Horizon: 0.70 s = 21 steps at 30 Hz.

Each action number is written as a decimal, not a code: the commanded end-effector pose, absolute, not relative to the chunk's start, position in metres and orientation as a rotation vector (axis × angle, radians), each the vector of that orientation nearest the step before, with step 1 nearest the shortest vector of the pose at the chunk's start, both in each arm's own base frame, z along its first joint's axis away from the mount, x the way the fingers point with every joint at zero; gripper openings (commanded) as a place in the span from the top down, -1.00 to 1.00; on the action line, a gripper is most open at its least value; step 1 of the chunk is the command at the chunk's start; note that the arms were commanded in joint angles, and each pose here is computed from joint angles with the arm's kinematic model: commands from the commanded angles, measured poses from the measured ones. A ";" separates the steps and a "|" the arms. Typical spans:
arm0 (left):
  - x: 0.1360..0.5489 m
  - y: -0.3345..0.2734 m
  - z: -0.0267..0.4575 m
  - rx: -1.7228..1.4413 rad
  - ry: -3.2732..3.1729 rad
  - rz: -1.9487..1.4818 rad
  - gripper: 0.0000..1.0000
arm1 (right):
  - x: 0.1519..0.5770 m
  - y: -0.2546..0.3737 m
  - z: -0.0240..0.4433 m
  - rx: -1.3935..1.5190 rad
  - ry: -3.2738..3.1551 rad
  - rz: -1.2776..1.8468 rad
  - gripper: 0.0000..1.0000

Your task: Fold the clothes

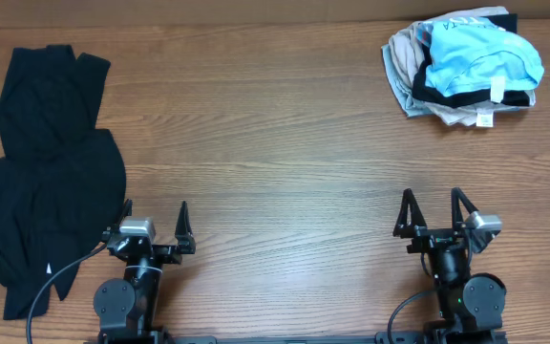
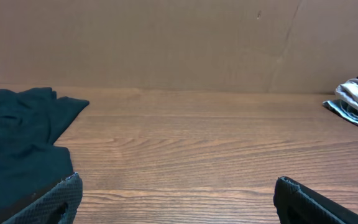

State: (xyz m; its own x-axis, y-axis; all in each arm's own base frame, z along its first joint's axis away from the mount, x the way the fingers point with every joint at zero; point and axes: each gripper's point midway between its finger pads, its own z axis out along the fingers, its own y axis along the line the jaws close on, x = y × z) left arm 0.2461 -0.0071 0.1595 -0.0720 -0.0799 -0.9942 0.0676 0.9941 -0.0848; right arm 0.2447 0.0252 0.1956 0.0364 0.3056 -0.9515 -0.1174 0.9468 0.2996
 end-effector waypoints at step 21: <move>0.198 -0.009 0.274 0.035 1.570 -0.071 -0.99 | 0.216 0.059 0.279 -0.069 1.321 0.460 -1.00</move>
